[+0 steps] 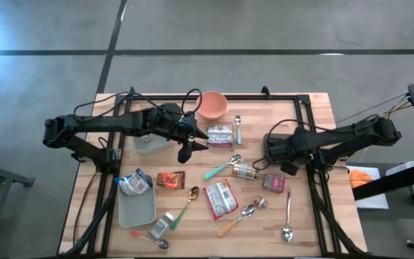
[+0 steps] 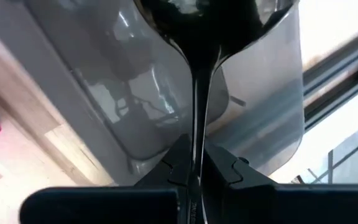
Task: Pick & Place Food Item
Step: Put the black spoon into the black bin
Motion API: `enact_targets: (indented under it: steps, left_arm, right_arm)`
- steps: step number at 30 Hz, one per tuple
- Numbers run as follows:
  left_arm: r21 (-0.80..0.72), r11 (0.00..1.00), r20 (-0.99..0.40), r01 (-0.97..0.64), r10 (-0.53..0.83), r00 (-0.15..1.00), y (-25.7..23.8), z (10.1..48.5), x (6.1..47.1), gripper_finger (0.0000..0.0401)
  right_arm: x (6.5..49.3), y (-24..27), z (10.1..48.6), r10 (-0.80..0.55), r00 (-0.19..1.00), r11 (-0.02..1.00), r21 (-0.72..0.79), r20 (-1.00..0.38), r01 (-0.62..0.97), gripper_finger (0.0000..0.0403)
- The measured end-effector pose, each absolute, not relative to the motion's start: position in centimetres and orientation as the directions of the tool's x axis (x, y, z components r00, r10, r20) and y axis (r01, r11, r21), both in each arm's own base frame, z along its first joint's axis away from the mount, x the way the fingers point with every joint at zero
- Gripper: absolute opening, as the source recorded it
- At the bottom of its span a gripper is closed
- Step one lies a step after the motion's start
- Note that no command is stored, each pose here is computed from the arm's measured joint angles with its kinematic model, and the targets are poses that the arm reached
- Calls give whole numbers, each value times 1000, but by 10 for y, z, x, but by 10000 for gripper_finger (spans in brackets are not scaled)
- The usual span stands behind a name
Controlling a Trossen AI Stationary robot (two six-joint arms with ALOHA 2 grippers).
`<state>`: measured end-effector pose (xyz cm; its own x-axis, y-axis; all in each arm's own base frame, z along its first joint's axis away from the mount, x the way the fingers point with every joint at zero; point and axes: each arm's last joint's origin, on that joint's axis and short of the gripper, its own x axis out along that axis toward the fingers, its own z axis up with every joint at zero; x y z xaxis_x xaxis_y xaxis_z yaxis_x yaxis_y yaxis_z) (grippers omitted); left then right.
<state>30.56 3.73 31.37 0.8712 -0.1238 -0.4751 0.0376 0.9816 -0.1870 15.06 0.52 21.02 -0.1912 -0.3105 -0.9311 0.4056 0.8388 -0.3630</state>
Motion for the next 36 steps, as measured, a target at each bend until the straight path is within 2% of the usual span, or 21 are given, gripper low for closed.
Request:
enact_targets:
  steps: [8,15,22,30,33,36]
  left_arm:
    - [-189,981,-482,36,-124,867,37,313,305,207]
    - [-189,981,-485,35,-125,865,37,313,305,207]
    - [-189,981,-486,35,-125,865,37,312,305,206]
    - [-189,981,-486,35,-125,865,37,312,305,206]
    - [-189,981,-486,35,-125,865,37,312,305,206]
    - [-190,981,-487,35,-125,864,37,312,305,206]
  right_arm:
    - [152,7,206,-300,-169,840,-344,-939,419,9]
    - [157,7,193,-304,-237,831,-379,-923,407,9]
    - [168,9,173,-308,-360,789,-448,-880,420,9]
    - [180,9,150,-337,-464,779,-519,-819,352,9]
    - [185,10,147,-340,-468,786,-520,-816,335,9]
    - [192,10,145,-352,-421,768,-515,-836,380,9]
